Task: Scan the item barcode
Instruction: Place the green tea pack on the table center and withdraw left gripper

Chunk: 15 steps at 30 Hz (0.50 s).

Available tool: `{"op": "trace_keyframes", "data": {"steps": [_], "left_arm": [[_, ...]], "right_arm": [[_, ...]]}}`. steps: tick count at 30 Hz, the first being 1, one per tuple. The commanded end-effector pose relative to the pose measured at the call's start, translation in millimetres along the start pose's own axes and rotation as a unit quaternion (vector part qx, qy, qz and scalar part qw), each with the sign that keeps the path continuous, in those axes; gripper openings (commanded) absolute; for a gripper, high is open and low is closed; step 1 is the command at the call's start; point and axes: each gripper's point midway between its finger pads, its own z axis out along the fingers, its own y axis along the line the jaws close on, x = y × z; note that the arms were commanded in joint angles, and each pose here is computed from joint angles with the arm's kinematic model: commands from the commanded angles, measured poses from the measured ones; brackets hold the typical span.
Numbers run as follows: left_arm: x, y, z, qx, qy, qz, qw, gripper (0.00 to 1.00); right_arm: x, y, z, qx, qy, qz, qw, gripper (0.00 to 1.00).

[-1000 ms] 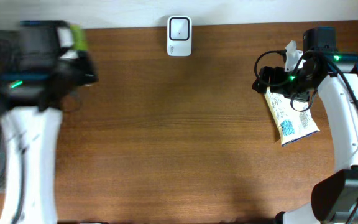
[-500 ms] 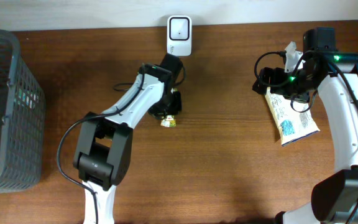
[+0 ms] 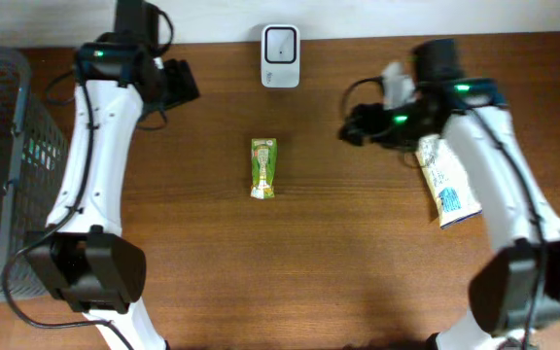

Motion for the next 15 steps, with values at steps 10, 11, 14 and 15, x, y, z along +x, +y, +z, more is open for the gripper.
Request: {"op": "trace_keyframes", "data": {"steps": [10,11,14,15], "left_arm": [[-12,34,3,-0.020,-0.001,0.101,0.995,0.99],[-12,33,3,-0.019,-0.001,0.101,0.995,0.99],[-11,31,3,-0.011,0.001,0.095,0.995,0.99],[-11,31,3,-0.011,0.001,0.095,0.995,0.99]], "right_arm": [[63,81,183,0.063,0.078,-0.034,0.994,0.81],[65,81,187,0.064,0.081,-0.036,0.994,0.80],[61,71,188,0.085,0.072,-0.034,0.993,0.64],[59,69,187,0.088,0.070,-0.033,0.993,0.63]]}}
